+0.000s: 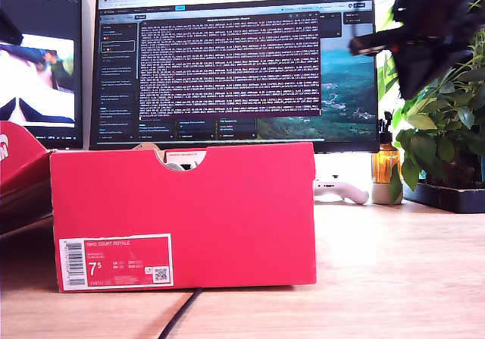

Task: Pack the blue shoes by picking the first shoe and placing it inside the red shoebox, left side, then picking and rotating the second shoe and placing it in the shoebox

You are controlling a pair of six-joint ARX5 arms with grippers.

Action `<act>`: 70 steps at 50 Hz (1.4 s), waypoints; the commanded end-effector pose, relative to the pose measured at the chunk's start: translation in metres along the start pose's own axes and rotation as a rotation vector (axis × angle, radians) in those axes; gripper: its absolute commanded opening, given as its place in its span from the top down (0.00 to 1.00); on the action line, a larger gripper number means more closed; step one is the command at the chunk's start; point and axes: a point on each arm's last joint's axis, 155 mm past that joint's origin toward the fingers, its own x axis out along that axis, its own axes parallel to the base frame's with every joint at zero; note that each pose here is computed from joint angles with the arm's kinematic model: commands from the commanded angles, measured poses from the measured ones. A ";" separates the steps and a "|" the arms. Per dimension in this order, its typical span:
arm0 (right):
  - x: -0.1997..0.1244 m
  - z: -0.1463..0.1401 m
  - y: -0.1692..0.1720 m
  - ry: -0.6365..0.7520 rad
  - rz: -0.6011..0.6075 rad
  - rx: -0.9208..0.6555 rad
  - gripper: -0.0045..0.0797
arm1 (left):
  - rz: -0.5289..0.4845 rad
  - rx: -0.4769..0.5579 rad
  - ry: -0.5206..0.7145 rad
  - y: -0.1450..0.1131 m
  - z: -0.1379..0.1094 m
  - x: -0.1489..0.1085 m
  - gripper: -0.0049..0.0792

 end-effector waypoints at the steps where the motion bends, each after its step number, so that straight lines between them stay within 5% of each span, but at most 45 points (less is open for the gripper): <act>1: -0.003 -0.005 -0.006 -0.037 -0.016 -0.025 0.95 | 0.016 -0.015 -0.004 0.004 -0.006 0.003 0.96; 22: 0.008 -0.051 -0.050 -0.117 -0.045 0.057 0.95 | 0.124 -0.091 -0.017 0.036 -0.029 0.005 0.96; 70: 0.006 -0.141 -0.087 -0.188 -0.179 0.218 0.95 | 0.146 -0.200 -0.073 0.026 -0.092 -0.011 0.96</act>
